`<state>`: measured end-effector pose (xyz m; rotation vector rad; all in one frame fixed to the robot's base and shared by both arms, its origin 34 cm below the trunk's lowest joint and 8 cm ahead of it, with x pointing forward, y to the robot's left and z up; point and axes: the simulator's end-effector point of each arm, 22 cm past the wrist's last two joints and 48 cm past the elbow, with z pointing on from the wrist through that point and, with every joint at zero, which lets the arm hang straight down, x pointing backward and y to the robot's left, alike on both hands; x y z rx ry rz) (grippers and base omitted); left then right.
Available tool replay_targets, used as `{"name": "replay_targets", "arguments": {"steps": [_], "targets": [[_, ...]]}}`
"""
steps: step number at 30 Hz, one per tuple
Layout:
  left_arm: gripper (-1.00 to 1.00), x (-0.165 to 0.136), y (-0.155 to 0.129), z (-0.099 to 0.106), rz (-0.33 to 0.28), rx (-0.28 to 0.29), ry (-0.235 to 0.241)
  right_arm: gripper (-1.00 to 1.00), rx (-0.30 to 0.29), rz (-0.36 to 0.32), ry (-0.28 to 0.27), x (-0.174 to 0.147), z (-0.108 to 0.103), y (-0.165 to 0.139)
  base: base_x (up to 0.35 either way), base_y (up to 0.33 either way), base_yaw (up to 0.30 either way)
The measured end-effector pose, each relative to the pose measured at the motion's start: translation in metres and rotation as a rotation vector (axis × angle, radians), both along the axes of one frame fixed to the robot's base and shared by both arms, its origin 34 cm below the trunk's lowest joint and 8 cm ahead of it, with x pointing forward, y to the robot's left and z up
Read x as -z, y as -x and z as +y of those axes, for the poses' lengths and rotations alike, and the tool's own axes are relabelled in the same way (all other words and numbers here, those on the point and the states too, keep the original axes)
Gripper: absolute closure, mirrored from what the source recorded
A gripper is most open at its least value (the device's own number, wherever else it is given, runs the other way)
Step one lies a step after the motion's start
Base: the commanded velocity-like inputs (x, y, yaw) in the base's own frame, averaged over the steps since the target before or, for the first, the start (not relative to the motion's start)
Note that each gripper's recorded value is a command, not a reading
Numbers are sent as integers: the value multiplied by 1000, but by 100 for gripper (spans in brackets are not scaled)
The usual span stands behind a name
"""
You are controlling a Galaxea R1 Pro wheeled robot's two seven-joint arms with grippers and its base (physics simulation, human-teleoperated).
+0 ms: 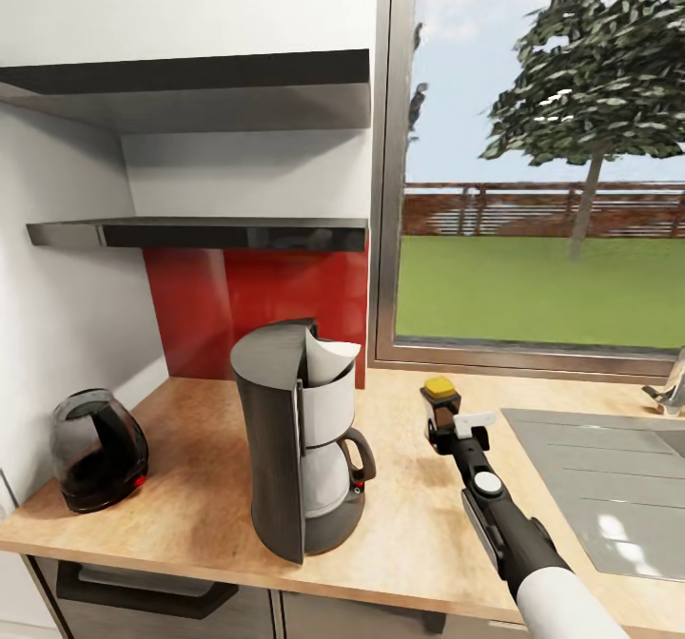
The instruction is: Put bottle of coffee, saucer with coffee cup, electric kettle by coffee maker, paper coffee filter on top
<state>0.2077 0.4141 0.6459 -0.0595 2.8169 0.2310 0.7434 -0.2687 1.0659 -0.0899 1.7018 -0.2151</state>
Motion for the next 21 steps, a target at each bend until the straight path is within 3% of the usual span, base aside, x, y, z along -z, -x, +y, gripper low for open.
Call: {"name": "replay_targets", "arguments": {"steps": [10,21], "targets": [[-100,0,1,1,3,-4,-7,100,-7,6,-2,3,3,1,0,0,8],[-100,0,0,1,2,-7,-7,100,-19,34,-3,17,10,3,13,-13,250]]}}
